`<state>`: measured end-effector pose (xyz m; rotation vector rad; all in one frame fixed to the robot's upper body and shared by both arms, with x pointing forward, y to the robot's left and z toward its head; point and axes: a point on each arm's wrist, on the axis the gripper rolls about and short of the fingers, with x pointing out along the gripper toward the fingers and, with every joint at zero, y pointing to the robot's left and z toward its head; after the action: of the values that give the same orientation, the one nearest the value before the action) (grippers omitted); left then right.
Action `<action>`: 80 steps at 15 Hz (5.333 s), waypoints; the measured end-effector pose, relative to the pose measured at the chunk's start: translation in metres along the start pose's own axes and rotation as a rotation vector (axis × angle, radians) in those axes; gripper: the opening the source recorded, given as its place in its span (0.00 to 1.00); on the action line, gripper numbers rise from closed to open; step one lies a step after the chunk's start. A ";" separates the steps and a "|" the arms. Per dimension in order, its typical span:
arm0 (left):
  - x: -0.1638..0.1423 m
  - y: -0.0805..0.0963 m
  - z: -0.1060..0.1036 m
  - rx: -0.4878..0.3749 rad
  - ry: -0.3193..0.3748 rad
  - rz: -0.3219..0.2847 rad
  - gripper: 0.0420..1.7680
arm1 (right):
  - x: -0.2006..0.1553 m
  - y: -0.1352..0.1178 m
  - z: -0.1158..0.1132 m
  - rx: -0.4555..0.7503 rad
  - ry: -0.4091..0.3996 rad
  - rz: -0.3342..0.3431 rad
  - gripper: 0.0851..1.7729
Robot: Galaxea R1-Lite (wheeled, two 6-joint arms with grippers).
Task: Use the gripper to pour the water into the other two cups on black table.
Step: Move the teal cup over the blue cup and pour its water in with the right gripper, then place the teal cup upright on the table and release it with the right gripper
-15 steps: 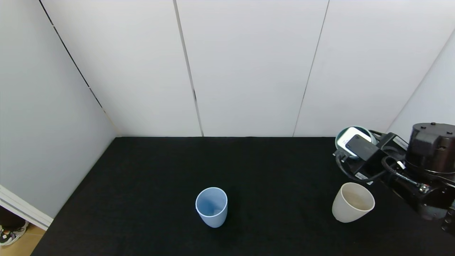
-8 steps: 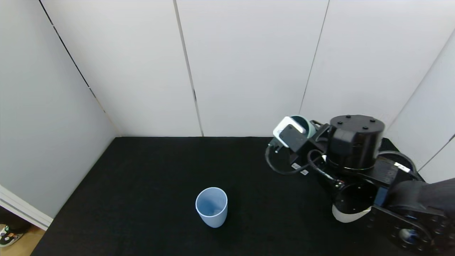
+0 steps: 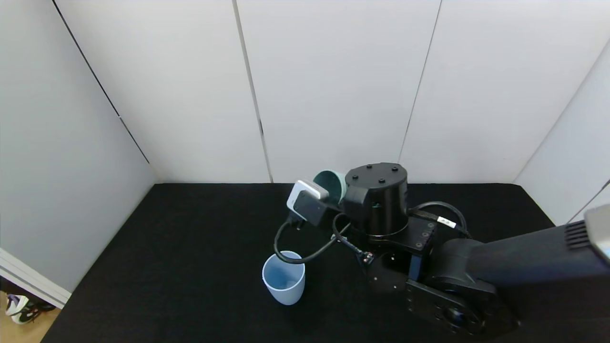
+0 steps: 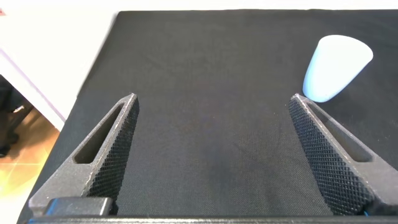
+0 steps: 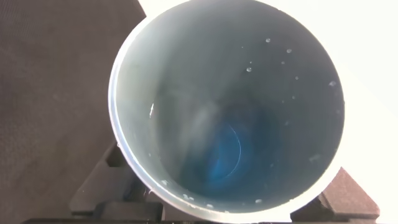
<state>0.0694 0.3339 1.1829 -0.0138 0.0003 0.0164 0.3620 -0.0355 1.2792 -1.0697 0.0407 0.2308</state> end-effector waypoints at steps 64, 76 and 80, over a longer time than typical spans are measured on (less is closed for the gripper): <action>0.000 0.000 0.000 0.000 0.000 0.000 0.97 | -0.068 0.014 -0.047 0.544 0.034 -0.053 0.66; 0.000 0.000 0.000 0.000 0.000 0.000 0.97 | -0.040 0.066 -0.089 1.038 0.140 0.147 0.66; 0.000 0.000 0.000 0.000 0.000 0.000 0.97 | -0.038 0.068 -0.095 1.024 0.165 0.143 0.66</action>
<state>0.0694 0.3339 1.1829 -0.0134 0.0003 0.0162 0.3188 -0.0938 1.1805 -0.0615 0.3468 0.2089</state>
